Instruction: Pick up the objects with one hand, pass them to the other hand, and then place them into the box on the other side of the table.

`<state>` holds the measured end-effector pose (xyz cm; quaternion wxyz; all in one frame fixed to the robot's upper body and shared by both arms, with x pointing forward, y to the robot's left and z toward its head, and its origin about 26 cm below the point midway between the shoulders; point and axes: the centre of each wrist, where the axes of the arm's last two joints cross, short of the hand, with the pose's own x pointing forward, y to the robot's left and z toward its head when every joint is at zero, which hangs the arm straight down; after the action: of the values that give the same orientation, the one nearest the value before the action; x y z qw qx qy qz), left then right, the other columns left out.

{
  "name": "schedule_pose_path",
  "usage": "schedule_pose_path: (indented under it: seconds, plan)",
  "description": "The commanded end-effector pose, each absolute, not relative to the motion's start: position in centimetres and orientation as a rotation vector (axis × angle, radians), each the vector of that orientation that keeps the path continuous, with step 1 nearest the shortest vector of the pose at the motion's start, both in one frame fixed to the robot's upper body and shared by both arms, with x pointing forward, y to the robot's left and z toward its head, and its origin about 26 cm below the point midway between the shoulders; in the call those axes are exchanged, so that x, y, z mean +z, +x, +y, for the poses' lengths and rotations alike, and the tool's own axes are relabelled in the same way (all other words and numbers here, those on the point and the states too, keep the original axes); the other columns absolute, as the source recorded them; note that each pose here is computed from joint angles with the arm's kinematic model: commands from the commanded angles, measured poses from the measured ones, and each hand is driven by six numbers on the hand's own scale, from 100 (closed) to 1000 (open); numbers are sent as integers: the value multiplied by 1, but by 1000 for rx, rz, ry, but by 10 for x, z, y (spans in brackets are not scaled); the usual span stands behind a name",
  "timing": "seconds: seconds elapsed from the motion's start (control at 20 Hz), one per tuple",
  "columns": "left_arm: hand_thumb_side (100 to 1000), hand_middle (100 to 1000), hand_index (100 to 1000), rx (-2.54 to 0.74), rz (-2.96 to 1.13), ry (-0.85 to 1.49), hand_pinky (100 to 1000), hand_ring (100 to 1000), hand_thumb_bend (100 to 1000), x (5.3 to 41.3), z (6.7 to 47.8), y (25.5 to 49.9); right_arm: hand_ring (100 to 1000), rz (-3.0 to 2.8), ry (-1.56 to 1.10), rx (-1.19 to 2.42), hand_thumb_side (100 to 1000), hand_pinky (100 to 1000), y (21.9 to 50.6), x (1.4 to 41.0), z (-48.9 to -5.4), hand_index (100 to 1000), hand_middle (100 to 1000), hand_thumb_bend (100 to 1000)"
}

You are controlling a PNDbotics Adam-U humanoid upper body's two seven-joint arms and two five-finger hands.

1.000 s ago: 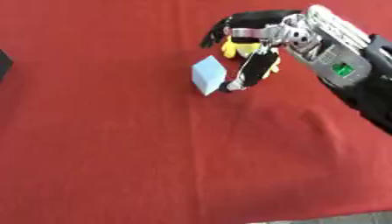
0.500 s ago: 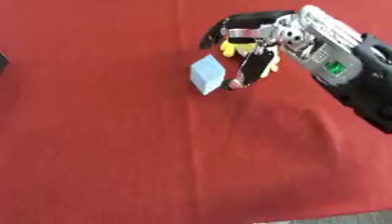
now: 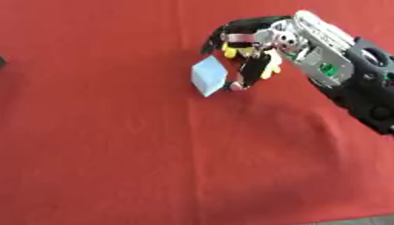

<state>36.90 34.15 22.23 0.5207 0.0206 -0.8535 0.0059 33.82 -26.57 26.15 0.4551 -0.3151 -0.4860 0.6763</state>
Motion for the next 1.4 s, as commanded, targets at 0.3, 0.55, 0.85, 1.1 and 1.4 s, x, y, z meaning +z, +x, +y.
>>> schedule_pose_path:
  seconds: [0.3,0.55,0.85,1.1,1.4]
  plan:
    - [718,726,678,22,-2083,73,998,669,100,235,347,367,879,-1201,-816,1656,111,976,340,270,-270,864,815,405]
    - [718,726,678,24,-2083,76,1000,669,100,234,347,367,875,-1207,-817,1648,104,973,341,270,-270,856,809,404]
    - [720,727,678,28,-2080,79,1000,669,100,234,348,367,871,-1211,-814,1639,107,970,342,269,-271,852,807,404]
    - [721,727,678,31,-2075,84,1000,669,100,233,349,368,870,-1213,-809,1641,104,970,341,271,-270,854,807,403]
    - [719,727,677,31,-2076,82,1000,668,100,233,348,368,869,-1224,-801,1649,105,972,337,275,-267,856,806,403]
